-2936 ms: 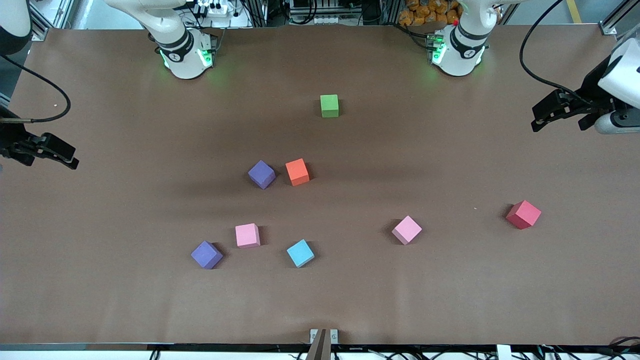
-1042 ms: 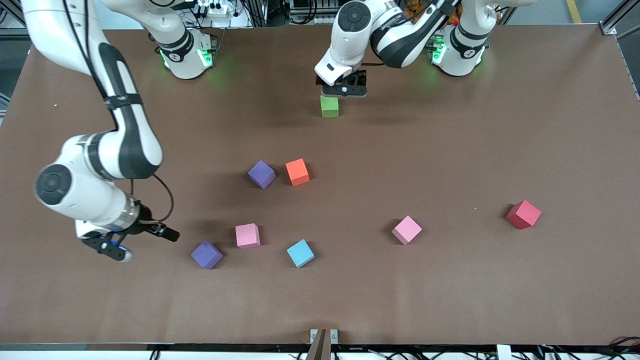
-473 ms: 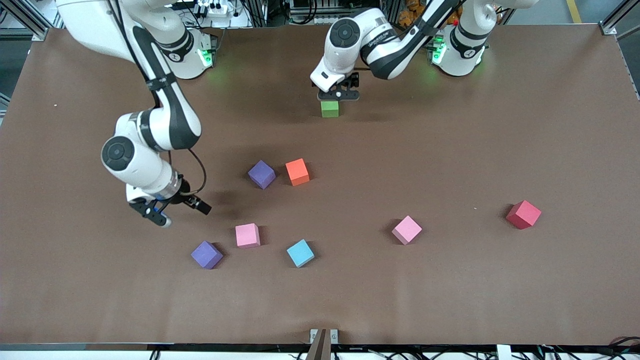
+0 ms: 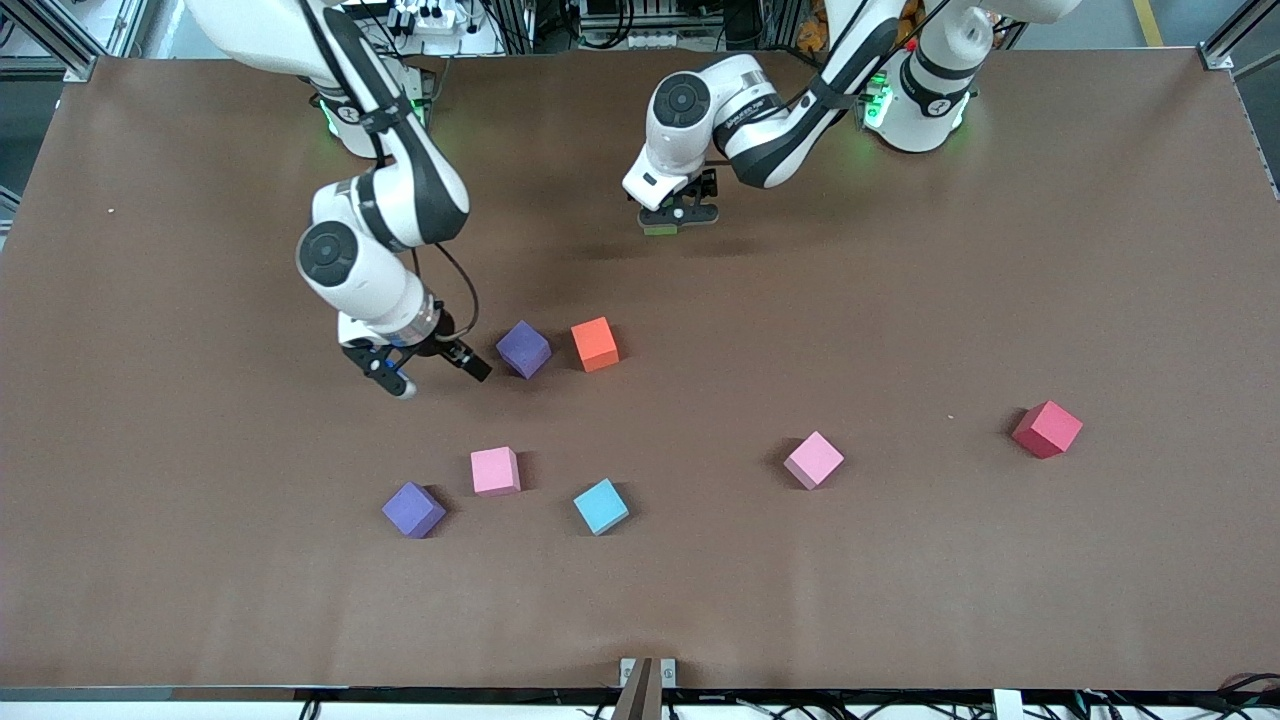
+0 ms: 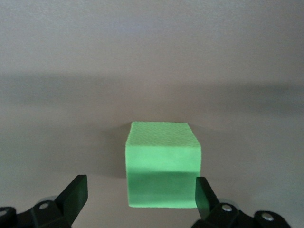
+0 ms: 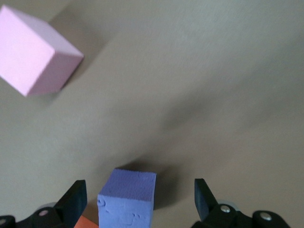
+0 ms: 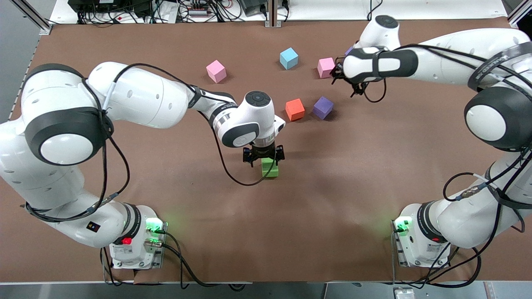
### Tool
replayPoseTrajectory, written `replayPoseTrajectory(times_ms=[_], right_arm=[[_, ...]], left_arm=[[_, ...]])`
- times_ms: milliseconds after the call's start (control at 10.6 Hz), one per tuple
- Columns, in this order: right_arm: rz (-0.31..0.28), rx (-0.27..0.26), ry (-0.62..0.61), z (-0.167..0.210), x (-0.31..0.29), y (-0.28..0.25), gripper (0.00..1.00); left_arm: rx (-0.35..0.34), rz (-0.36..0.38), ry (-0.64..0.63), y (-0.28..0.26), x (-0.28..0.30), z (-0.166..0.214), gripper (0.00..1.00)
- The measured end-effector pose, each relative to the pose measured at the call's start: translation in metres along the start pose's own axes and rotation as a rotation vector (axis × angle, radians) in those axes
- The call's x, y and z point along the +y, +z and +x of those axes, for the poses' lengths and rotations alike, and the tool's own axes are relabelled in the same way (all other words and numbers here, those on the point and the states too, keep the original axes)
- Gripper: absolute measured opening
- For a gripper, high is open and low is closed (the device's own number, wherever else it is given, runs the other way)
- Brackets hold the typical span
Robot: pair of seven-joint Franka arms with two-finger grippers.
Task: Arrange blocks into number 1
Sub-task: 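Lift the green cube with the left gripper while the right gripper grasps purple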
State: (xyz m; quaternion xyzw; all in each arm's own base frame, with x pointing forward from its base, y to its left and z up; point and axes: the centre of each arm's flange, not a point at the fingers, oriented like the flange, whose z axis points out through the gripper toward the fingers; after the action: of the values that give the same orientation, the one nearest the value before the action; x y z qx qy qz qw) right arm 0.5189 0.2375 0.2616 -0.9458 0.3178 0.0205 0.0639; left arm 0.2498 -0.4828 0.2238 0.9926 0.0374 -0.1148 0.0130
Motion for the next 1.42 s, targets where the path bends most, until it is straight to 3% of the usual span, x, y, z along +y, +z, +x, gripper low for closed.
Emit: replayPoseTrajectory(times_ms=[758,1042,1420], right_arm=[[-0.021,-0.005,0.0,-0.025,-0.007,0.046,0.97],[-0.001,-0.021,0.024,-0.033,-0.018,0.051,0.97],[0.007,-0.023,0.029,-0.034,-0.021,0.051,0.97]], left_arm=[[-0.025,-0.006,-0.009,0.011,0.011,-0.001,1.0],[-0.003,0.008,0.018,0.016,0.01,0.003,0.58],[0.006,0.002,-0.018,0.013,0.016,0.0,0.52]])
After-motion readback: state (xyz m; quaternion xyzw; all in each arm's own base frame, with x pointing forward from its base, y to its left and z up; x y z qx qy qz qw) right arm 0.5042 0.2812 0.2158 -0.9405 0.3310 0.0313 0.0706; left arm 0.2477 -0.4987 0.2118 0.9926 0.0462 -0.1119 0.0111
